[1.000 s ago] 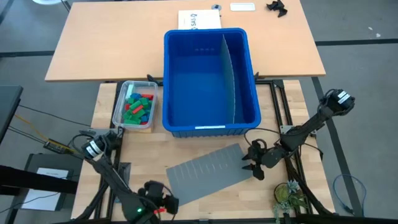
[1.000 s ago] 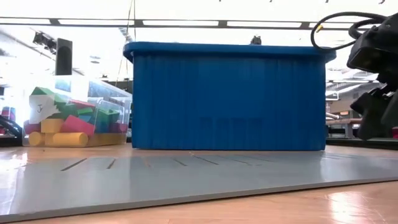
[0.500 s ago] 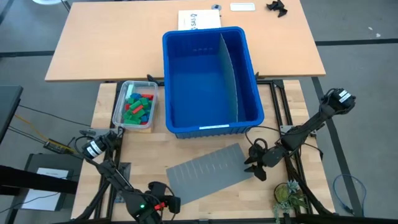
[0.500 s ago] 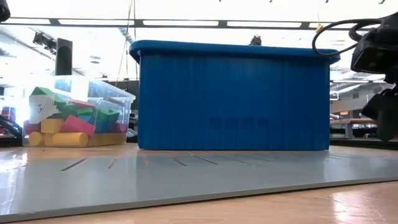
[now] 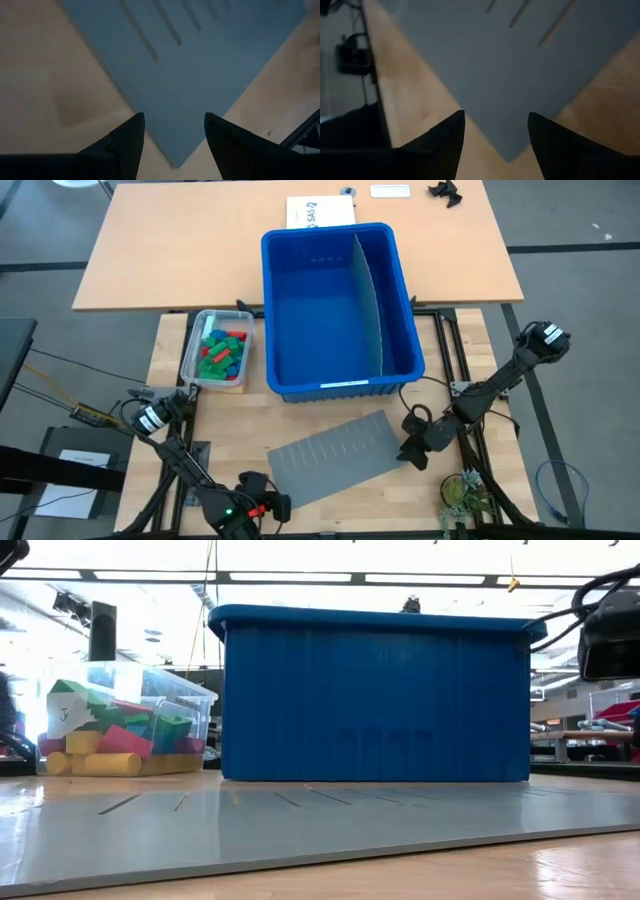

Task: Sort blocks
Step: Assemble the blue bin using bin divider

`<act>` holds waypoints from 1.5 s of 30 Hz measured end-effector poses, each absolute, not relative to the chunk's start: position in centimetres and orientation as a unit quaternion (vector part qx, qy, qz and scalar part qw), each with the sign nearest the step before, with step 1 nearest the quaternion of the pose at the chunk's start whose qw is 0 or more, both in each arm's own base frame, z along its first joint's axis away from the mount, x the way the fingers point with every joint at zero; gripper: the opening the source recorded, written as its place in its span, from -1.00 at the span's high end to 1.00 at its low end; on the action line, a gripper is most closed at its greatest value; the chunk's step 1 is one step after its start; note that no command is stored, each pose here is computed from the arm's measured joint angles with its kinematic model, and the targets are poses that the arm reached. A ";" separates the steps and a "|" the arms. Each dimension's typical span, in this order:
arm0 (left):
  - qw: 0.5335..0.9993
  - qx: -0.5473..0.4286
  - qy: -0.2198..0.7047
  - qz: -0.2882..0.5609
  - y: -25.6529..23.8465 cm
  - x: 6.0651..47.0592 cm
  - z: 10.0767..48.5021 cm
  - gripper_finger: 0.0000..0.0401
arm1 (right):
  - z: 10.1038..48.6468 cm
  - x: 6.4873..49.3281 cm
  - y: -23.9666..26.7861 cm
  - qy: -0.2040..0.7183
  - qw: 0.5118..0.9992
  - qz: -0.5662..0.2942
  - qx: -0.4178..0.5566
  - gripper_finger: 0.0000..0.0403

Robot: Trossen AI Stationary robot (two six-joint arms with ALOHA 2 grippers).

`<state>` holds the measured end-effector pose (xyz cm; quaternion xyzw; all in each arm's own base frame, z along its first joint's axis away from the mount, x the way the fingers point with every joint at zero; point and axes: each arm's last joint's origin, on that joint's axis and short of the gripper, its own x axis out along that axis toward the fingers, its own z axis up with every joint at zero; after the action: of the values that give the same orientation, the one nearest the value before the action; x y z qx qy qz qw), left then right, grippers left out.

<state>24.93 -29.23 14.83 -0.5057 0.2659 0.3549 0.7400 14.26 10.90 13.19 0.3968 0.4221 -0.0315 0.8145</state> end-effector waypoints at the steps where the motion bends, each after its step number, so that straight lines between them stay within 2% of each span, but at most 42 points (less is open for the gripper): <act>1: 0.751 -0.495 0.257 0.353 -29.2 24.9 14.8 -0.09 | 13.1 14.2 10.8 0.422 0.813 -0.042 0.399 -0.11; 3: 0.768 -0.485 0.235 0.346 -29.1 25.0 14.9 -0.09 | 13.0 14.1 10.7 0.423 0.809 -0.056 0.404 -0.12; 6: 0.769 -0.484 0.234 0.346 -29.1 25.1 15.0 -0.09 | 13.0 14.0 10.7 0.428 0.805 -0.054 0.407 -0.13; 20: 0.677 -0.519 0.340 0.396 -28.5 25.1 14.4 -0.09 | 13.0 13.4 8.5 0.435 0.795 -0.140 0.398 -0.13; 32: 0.675 -0.575 0.294 0.358 -26.6 25.3 11.6 -0.09 | 12.1 14.2 8.4 0.441 0.794 -0.163 0.385 -0.13; 45: 0.667 -0.589 0.283 0.357 -25.7 26.1 10.8 -0.08 | 11.0 15.7 9.2 0.407 0.797 -0.168 0.413 -0.13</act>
<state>26.12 -25.70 10.81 -0.5895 0.2830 0.3574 0.6669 15.68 9.17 11.02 0.4126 0.4073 -0.1682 0.7972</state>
